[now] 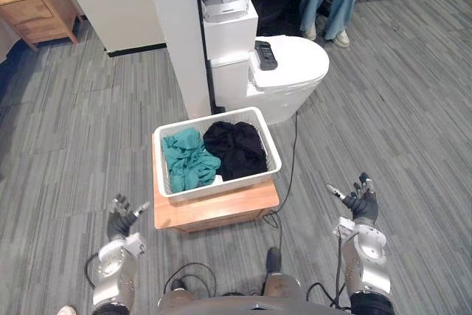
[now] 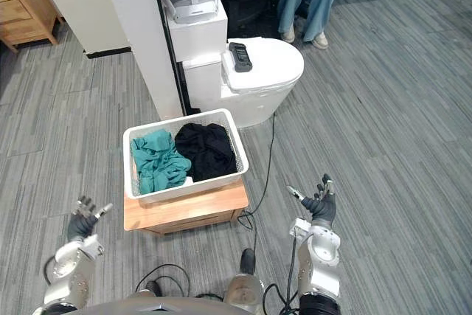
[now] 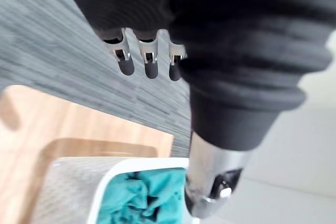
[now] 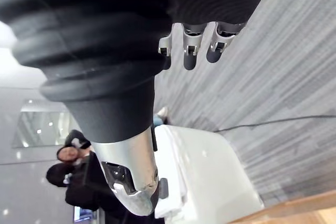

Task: Pick up the laundry basket with both hands and put the clothes into the washing machine.

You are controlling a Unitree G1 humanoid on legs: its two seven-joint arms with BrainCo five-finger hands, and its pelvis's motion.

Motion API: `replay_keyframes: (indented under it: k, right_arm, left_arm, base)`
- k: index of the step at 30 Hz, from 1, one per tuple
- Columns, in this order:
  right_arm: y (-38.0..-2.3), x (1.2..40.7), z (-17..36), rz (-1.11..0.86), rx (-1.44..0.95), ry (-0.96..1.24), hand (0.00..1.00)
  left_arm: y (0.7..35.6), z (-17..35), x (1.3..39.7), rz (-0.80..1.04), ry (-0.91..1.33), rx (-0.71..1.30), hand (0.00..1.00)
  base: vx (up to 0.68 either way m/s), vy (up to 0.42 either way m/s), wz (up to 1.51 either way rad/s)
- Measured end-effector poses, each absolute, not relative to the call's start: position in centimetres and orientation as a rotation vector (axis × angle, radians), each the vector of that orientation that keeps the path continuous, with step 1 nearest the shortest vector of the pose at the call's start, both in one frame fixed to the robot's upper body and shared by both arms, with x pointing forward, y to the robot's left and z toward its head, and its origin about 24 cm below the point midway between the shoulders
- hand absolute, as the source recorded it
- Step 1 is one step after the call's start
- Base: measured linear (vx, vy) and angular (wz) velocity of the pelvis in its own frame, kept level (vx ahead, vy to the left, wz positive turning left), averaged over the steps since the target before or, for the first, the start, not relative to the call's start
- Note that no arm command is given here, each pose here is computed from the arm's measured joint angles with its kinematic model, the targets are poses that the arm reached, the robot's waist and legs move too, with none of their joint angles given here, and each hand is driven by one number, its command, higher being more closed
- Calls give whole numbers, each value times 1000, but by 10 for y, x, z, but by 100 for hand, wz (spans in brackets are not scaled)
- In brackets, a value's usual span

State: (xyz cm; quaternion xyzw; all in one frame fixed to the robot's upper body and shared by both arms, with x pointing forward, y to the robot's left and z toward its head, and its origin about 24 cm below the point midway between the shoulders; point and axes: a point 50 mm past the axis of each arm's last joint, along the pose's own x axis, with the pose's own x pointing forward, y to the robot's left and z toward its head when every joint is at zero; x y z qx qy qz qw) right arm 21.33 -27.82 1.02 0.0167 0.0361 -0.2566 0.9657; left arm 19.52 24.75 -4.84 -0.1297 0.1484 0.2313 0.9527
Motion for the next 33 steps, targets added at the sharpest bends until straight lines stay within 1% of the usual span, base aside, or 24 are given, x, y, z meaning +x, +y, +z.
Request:
replay_keyframes:
  k: [3,6,7,8,9,14,18,21,27,33]
  right_arm:
    - [-291,233,40,-490,-40,-24,0]
    - [-292,273,80,-399,-131,-127,0]
    - [-291,280,85,-385,-145,-136,0]
    - [-286,299,98,-342,-165,-157,0]
    - [-282,308,106,-320,-167,-171,0]
    - [-271,342,127,-268,-164,-165,0]
    - [-268,358,146,-271,-159,-182,0]
    - [-260,372,171,-243,-182,-218,0]
    - [-252,380,196,-235,-177,-275,0]
    - [-251,384,203,-256,-177,-281,0]
  left_arm:
    - [261,-16,221,444,162,-216,0]
    - [267,17,254,410,38,-183,0]
    - [268,22,260,404,23,-180,0]
    - [270,30,272,401,-1,-175,0]
    - [270,35,279,395,-13,-180,0]
    - [265,53,308,396,-39,-177,0]
    - [272,63,325,438,-29,-188,0]
    - [275,68,335,473,-11,-194,0]
    - [278,85,345,507,-57,-264,0]
    - [280,87,351,540,-39,-293,0]
  base:
    - [-55,11,-10]
    - [-97,8,-10]
    - [-158,-21,-19]
    - [-137,-23,-20]
    - [-146,-22,-20]
    - [-131,-9,-12]
    - [-116,-1,-8]
    - [-76,-5,-12]
    - [-27,16,-8]
    - [-10,42,-1]
